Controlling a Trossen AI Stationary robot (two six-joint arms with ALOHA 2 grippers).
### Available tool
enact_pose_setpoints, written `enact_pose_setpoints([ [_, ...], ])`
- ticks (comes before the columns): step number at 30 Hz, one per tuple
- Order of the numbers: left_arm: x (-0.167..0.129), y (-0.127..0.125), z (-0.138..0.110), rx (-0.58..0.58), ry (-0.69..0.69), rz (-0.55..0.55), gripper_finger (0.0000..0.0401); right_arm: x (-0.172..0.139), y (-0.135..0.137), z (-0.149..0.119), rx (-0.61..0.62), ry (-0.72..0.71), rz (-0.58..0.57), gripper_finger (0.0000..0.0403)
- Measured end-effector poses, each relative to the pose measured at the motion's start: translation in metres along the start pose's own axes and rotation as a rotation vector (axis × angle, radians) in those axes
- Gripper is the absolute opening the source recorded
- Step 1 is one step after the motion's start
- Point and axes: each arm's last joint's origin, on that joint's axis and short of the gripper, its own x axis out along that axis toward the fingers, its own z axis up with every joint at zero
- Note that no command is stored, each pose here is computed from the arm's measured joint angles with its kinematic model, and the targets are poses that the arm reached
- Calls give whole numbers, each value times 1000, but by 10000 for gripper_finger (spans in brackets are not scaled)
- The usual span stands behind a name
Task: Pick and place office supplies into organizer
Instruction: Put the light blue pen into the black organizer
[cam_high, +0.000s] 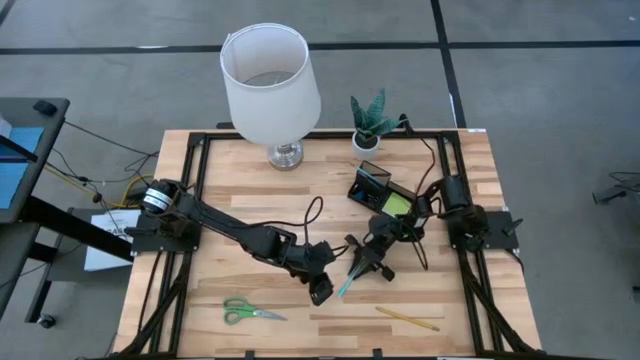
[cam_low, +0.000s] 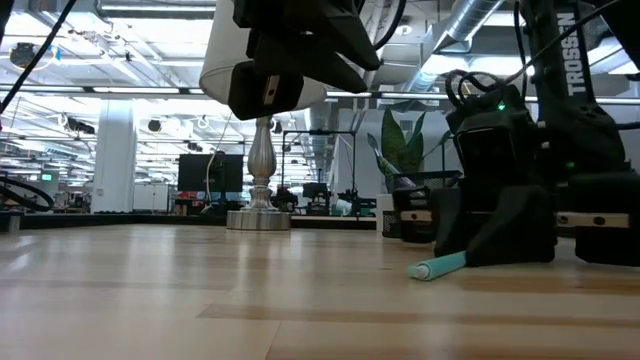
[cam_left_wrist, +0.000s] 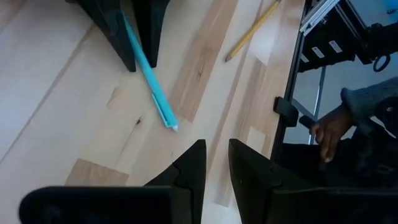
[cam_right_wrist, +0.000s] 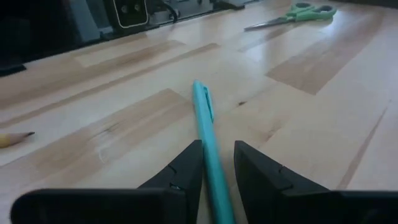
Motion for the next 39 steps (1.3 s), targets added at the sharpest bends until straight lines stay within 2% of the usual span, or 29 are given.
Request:
enact_pose_setpoints([
  [4, 0, 1, -1, -1, 5, 6, 61, 5, 1, -1, -7, -7, -37, 73],
  [7, 0, 1, 0, -2, 7, 8, 61, 8, 0, 0, -13, 7, -74, 48],
  [11, 0, 1, -1, -8, 22, -5, 61, 18, 0, 5, -23, 0, -68, 17],
  [14, 0, 2, 0, -13, 33, -15, 61, 28, 0, 10, 43, -3, -87, 25],
  [18, -4, 4, 6, -40, 48, -37, 61, 33, 1, 18, 147, -18, -172, 28],
  [22, -22, 2, 13, -55, 12, -40, 58, 27, 1, 38, 262, -34, -213, 15],
  [25, -42, 3, 14, -31, -18, 34, 45, 18, -1, 56, 382, -25, -236, 15],
  [29, -77, 9, 15, -24, -74, 188, 20, -3, -1, 82, 500, 37, -294, 18],
  [34, -115, 19, 18, 6, -158, 349, 2, -44, -3, 125, 577, 48, -369, 16],
  [36, -126, 22, 21, 0, -203, 383, 3, -65, -5, 144, 613, 79, -437, 16],
  [39, -137, 26, 24, 18, -231, 418, 3, -102, -8, 173, 629, 187, -622, 16],
])
